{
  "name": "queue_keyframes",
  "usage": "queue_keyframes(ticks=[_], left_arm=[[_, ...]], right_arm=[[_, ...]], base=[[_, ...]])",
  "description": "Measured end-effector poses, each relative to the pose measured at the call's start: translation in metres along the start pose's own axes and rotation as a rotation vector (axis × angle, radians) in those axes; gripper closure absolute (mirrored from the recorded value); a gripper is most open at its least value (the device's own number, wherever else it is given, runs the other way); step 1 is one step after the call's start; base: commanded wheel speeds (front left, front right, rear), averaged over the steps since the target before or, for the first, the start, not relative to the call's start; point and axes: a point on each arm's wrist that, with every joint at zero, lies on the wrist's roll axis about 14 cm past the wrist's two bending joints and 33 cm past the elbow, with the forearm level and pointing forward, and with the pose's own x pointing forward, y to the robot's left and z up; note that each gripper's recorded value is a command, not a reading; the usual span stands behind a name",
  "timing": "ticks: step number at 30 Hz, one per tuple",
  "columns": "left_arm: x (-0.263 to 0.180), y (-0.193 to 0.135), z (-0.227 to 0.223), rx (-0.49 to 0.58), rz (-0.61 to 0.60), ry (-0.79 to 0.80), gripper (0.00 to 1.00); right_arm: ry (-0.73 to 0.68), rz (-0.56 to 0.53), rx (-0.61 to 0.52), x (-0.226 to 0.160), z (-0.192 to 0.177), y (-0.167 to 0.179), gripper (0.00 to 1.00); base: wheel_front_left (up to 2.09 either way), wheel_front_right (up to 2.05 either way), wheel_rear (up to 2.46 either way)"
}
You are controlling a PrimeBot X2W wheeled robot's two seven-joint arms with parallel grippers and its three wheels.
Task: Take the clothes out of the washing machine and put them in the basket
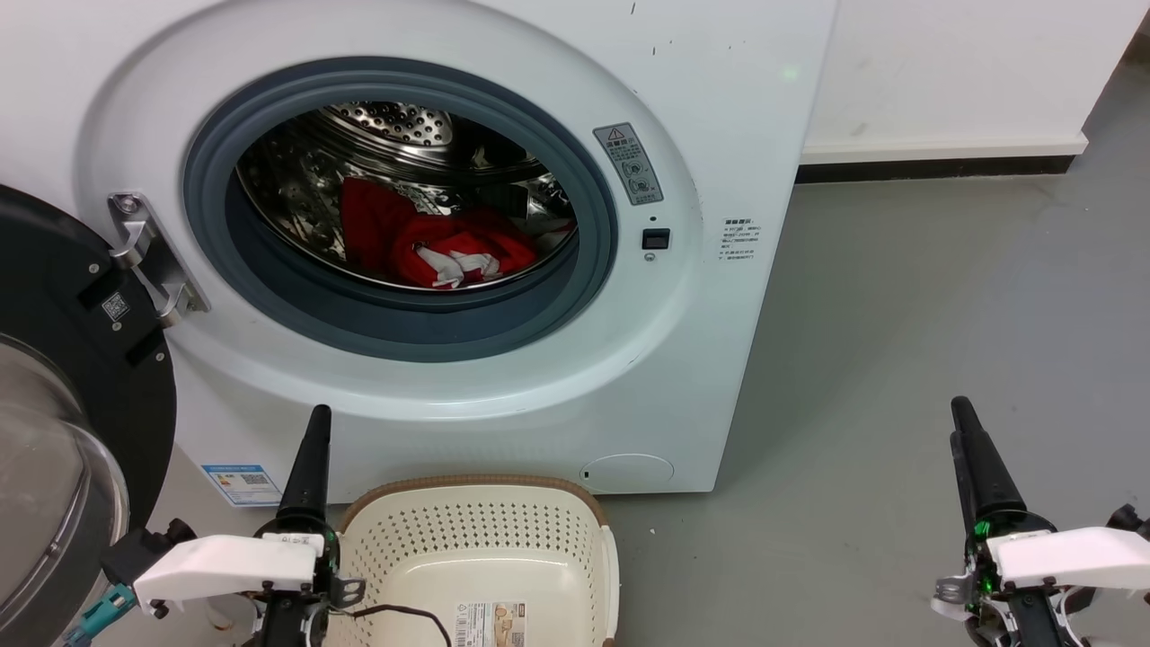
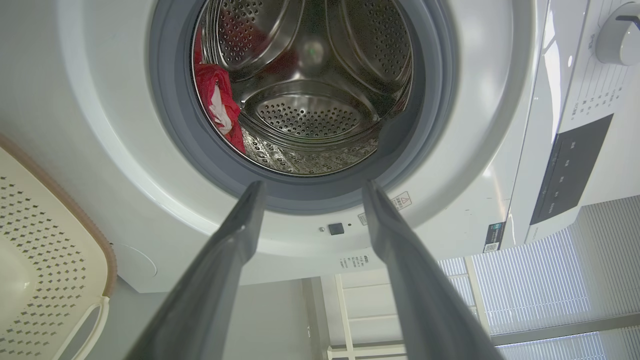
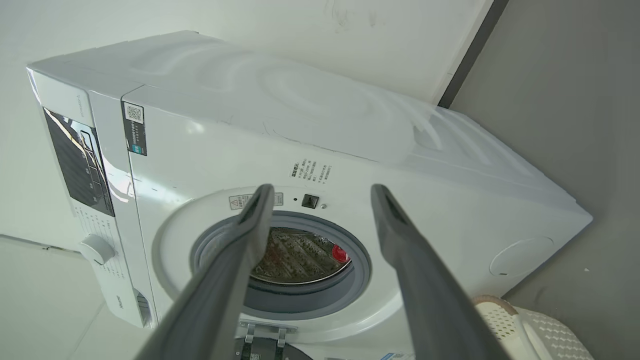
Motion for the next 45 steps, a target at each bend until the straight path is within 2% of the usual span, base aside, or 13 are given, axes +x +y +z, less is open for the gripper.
queue_keyframes(ticks=[14, 29, 45], left_arm=[[0.001, -0.017, -0.002, 0.278, -0.055, -0.012, 0.00], [0.000, -0.030, -0.003, 0.524, -0.103, -0.033, 0.00], [-0.001, -0.029, -0.011, 0.872, -0.124, -0.023, 0.00]], right_arm=[[0.002, 0.049, -0.332, -0.002, -0.005, 0.013, 0.00], [-0.004, 0.090, -0.578, -0.006, -0.010, 0.021, 0.00], [0.009, 0.108, -0.856, -0.008, -0.014, 0.021, 0.00]], base=[[0.00, 0.00, 0.00], [0.00, 0.00, 0.00], [0.00, 0.00, 0.00]])
